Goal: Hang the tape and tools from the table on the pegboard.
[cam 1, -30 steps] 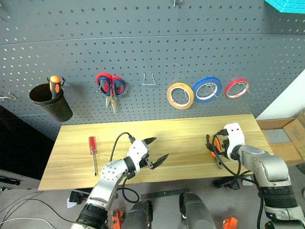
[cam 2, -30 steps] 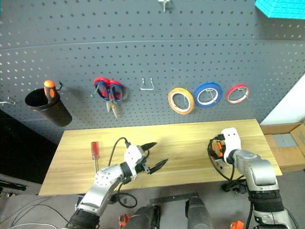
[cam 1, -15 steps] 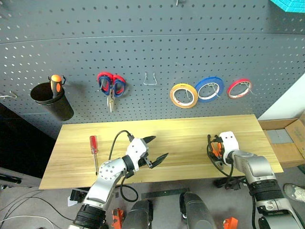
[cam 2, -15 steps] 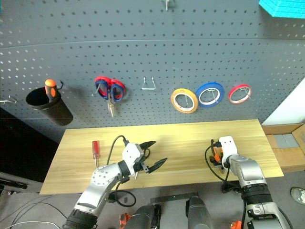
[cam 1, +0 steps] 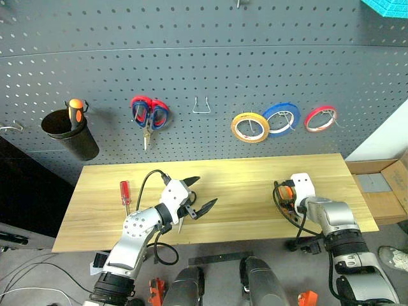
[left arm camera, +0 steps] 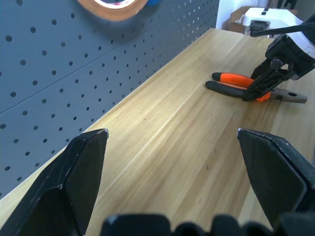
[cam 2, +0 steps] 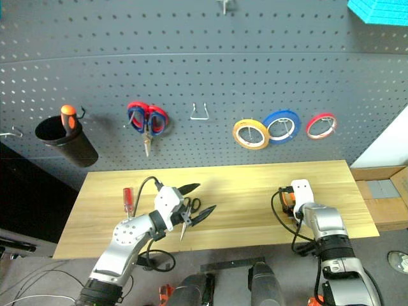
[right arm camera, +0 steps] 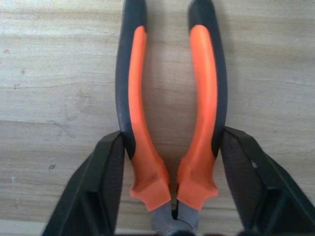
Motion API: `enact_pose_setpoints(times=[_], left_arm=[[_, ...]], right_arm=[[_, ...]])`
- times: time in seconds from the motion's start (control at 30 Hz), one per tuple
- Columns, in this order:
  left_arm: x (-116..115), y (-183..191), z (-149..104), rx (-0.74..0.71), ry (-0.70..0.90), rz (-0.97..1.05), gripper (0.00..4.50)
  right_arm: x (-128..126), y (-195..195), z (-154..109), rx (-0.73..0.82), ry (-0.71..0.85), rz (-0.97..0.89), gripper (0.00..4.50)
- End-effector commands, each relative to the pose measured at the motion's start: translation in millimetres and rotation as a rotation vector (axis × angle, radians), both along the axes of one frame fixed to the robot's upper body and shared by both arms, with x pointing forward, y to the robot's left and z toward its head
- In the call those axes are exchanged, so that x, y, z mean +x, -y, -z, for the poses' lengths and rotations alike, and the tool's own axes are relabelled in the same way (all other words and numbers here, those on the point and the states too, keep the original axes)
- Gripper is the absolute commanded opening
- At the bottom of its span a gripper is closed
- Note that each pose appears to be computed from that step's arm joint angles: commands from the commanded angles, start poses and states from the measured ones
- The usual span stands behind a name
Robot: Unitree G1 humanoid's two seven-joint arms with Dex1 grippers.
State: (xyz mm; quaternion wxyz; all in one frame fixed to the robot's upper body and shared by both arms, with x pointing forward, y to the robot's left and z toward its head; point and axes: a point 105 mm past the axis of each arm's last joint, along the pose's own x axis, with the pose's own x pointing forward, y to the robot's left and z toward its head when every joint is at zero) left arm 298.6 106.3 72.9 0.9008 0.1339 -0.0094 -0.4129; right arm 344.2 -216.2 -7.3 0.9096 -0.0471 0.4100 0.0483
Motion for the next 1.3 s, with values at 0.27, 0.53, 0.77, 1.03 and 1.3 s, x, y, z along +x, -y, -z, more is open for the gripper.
enact_pose_setpoints(times=[0.27, 0.53, 0.77, 1.03, 1.3], left_arm=[[7.7, -41.1, -73.0, -0.319, 0.29, -0.34, 4.5], [5.7, -51.6, -104.7, -0.388, 0.452, -0.423, 4.5], [4.9, -42.8, -92.0, -0.36, 0.442, -0.421, 4.5], [1.5, -32.4, -79.4, -0.349, 0.387, -0.396, 4.5], [0.2, -34.3, -81.2, -0.346, 0.39, -0.401, 4.5]], right_arm=[[-70.6, -138.8, -165.5, 0.393, 0.49, -1.045, 2.35], [-49.4, -198.8, -297.2, 0.466, 1.009, -1.142, 2.35], [-3.4, -221.5, -354.5, 0.54, 1.314, -0.848, 2.35], [35.1, -234.1, -334.0, 0.546, 1.353, -0.661, 2.35], [49.9, -232.5, -313.4, 0.496, 1.385, -0.56, 2.35]])
